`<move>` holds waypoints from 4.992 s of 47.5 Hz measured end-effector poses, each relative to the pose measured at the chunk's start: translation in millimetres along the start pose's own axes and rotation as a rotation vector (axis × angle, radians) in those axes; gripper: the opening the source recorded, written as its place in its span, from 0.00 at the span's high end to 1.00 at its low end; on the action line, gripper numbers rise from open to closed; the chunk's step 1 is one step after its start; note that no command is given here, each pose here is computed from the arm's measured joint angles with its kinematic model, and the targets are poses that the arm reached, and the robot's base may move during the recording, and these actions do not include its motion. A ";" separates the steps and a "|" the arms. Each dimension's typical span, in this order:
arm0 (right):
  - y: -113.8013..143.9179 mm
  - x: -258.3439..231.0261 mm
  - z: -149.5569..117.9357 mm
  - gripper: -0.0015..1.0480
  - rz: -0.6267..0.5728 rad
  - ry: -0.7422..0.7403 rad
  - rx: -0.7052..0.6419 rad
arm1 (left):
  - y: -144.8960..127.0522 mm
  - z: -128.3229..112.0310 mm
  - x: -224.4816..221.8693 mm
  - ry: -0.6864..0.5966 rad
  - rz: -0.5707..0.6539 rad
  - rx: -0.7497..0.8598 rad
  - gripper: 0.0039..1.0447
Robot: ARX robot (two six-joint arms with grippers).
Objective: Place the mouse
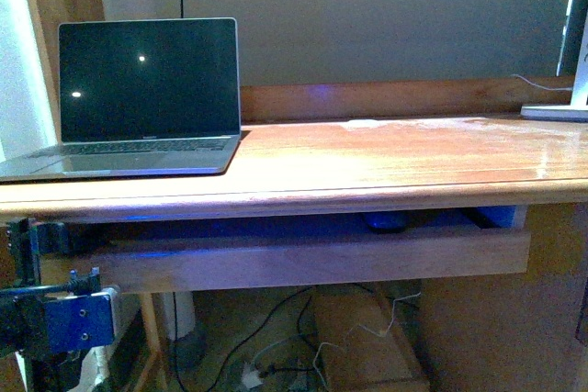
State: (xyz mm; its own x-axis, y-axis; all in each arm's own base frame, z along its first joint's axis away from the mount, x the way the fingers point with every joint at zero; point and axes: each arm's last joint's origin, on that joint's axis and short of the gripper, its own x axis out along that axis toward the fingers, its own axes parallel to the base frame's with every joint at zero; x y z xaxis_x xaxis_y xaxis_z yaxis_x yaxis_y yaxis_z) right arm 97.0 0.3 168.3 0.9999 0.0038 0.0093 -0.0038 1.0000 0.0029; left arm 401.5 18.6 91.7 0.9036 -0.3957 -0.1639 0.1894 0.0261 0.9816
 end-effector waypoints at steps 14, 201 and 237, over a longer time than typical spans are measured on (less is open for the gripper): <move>0.0 0.0 0.0 0.07 0.000 0.000 0.000 | -9.6 1.3 7.6 0.017 -0.045 0.007 0.07; 0.0 0.0 0.0 0.07 0.000 0.000 0.000 | 14.1 141.5 -279.1 0.169 0.452 -1.489 0.60; 22.0 87.7 68.4 0.07 0.005 0.060 0.342 | 14.2 141.5 -279.1 0.168 0.451 -1.487 0.07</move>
State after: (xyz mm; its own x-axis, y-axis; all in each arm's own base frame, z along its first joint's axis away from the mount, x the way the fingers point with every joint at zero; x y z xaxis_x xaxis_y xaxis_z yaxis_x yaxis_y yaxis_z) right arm 184.0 22.4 237.5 0.9986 0.0189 -0.0490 -0.0012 0.9413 0.3376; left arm 97.5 -0.5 165.3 1.0000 -0.0046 -0.0021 0.0046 1.0000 -0.0082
